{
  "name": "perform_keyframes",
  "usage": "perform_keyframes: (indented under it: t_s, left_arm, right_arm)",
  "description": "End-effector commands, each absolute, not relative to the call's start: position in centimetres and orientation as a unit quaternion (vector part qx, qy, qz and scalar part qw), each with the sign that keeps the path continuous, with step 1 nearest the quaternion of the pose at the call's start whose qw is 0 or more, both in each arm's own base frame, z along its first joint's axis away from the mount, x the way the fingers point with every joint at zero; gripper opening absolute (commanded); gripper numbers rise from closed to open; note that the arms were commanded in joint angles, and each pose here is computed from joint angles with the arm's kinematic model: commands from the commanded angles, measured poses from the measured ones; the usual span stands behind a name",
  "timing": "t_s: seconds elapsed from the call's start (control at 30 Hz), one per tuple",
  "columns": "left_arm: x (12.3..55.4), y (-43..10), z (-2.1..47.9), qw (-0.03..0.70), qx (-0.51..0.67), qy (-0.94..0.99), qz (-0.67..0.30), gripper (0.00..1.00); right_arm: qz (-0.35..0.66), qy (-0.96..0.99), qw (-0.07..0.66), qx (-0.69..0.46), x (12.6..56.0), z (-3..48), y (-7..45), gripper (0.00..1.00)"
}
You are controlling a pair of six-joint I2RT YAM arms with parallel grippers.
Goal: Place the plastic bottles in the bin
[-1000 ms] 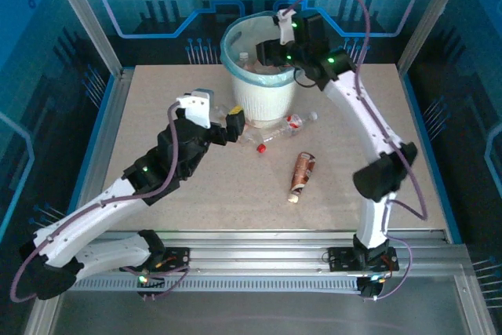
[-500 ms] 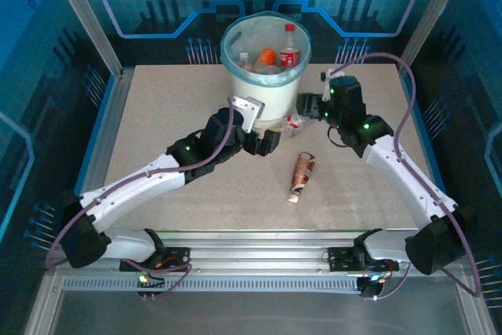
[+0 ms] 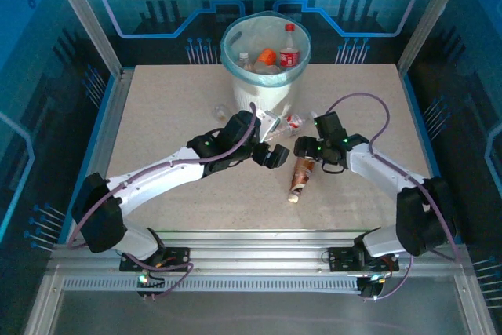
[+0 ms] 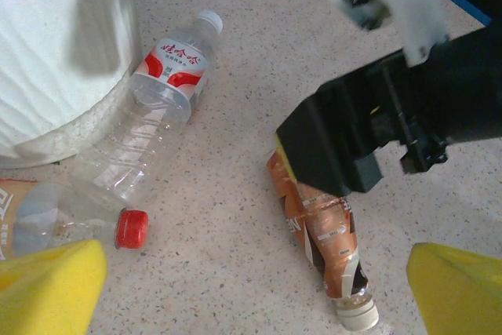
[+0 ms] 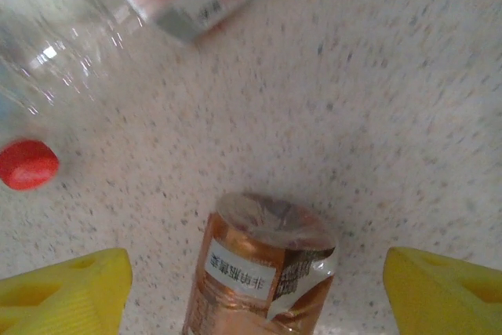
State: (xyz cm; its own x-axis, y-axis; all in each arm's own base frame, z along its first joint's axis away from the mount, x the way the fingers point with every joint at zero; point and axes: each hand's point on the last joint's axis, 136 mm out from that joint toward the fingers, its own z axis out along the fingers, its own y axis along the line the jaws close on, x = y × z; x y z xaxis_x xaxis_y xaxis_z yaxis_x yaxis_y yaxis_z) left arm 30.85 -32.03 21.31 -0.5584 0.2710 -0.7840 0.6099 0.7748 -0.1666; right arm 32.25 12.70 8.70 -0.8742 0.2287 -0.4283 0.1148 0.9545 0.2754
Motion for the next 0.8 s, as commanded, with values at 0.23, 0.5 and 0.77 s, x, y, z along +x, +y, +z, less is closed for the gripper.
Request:
perform_keyframes:
  t_s: [0.23,0.5,0.77]
  left_arm:
    - [30.9,-32.1,21.6,0.394,0.268,0.855,-0.205,0.99]
    - [31.4,-31.0,23.0,0.428,0.25,0.847,-0.191,0.99]
    - [32.1,-29.2,26.4,0.496,0.207,0.822,-0.186,0.99]
  right_arm:
    - [0.168,0.967,0.143,0.13,29.7,3.4,15.0,0.79]
    - [0.175,0.965,0.15,0.128,30.2,3.7,15.3,0.62]
    - [0.144,0.958,0.231,0.088,31.4,9.1,14.5,0.55]
